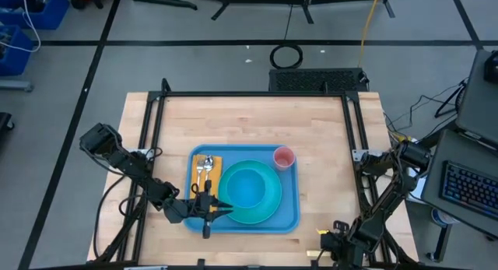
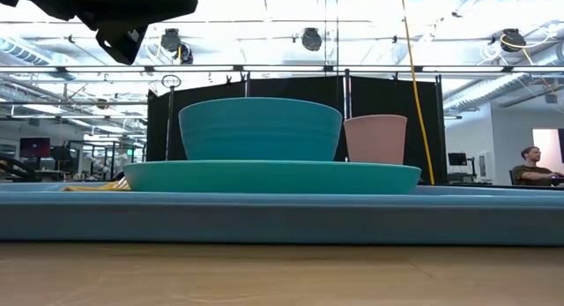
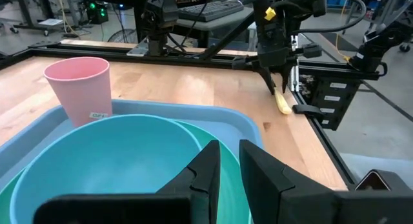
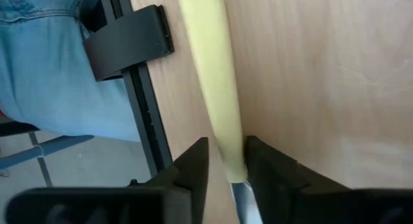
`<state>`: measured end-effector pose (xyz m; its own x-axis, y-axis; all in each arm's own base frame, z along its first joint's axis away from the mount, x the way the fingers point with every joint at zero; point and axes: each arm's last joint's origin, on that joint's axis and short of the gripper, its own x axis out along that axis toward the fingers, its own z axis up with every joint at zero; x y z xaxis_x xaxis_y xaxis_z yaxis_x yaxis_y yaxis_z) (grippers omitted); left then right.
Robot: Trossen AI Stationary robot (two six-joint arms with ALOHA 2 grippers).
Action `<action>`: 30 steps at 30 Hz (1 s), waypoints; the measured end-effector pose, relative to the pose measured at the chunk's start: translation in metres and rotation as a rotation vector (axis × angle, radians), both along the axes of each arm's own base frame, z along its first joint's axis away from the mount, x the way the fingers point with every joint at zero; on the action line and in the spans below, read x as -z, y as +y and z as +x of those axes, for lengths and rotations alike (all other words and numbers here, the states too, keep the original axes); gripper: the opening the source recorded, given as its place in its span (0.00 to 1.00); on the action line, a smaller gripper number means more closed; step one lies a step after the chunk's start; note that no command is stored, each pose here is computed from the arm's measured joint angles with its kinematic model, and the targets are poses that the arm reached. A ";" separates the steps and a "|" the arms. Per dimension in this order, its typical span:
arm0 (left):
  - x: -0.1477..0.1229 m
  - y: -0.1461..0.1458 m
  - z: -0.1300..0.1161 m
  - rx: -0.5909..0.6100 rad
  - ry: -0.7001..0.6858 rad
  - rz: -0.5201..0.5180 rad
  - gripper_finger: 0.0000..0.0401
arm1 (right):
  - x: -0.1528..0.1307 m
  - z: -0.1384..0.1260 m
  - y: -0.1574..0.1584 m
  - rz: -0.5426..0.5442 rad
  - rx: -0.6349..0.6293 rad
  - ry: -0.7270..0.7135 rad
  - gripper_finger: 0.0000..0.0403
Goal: Set up tray
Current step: Put the knife on top of the yellow napkin beside the spoon
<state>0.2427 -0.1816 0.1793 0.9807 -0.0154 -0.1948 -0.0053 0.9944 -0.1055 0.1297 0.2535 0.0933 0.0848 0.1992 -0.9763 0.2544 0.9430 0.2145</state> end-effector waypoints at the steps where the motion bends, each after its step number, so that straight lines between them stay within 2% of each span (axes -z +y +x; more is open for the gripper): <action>1: 0.000 0.000 0.000 0.000 0.000 0.000 0.16 | 0.000 0.000 0.000 -0.004 -0.002 0.000 0.23; 8: 0.000 0.000 0.000 0.000 0.000 0.000 0.16 | 0.000 0.000 -0.001 -0.010 -0.009 0.003 0.06; 19: 0.000 0.000 0.000 0.000 0.000 0.000 0.16 | -0.007 0.011 -0.013 -0.020 0.006 0.000 0.06; 26: 0.000 0.000 0.000 0.000 0.000 0.000 0.16 | -0.011 0.016 -0.021 -0.034 -0.029 0.015 0.06; 30: 0.000 0.000 0.000 0.000 0.000 0.000 0.16 | -0.012 0.024 -0.022 -0.004 -0.052 -0.015 0.06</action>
<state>0.2427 -0.1817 0.1793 0.9807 -0.0157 -0.1947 -0.0050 0.9944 -0.1057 0.1533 0.2318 0.1057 0.0895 0.1995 -0.9758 0.2020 0.9557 0.2140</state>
